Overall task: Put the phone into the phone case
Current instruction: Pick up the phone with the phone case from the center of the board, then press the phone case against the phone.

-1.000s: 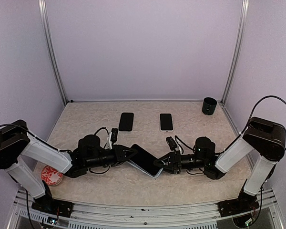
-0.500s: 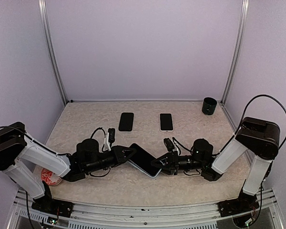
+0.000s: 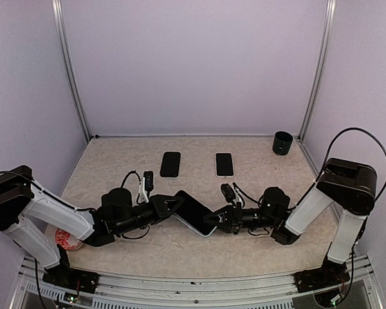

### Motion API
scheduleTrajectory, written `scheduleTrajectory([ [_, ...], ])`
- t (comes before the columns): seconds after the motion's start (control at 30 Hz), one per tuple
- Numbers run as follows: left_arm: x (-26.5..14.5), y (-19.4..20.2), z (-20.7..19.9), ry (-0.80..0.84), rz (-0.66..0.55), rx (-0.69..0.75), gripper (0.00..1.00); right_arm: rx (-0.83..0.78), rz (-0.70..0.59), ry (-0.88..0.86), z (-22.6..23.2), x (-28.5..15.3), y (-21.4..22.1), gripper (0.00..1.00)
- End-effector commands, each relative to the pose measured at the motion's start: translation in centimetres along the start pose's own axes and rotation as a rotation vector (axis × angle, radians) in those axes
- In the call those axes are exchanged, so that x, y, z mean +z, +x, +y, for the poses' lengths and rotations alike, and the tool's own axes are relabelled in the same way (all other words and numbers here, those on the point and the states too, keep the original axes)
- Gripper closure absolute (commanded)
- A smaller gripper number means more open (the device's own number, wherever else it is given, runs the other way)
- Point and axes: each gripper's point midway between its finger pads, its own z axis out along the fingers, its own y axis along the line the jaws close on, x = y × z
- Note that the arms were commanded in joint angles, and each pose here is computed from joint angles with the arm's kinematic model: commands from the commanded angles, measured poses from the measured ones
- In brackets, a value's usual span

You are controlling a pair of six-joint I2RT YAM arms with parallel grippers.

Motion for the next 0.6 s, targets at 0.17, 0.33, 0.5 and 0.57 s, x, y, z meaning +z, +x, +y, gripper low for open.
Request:
scheduleTrajectory([
  [0.17, -1.0, 0.8, 3.6, -0.183, 0.051, 0.124, 0.77, -0.189, 0.032, -0.224, 6.7, 0.6, 0.6, 1.0],
  [0.33, -1.9, -0.9, 3.4, -0.197, 0.028, 0.115, 0.68, -0.203, 0.039, -0.233, 6.9, 0.4, 0.9, 1.0],
  [0.5, -3.6, -3.4, 3.3, -0.229, -0.025, 0.114, 0.61, -0.22, 0.044, -0.228, 7.0, 0.1, 1.0, 1.0],
  [0.57, -4.3, -4.3, 3.5, -0.238, -0.044, 0.113, 0.59, -0.228, 0.049, -0.224, 7.0, 0.0, 1.1, 1.0],
])
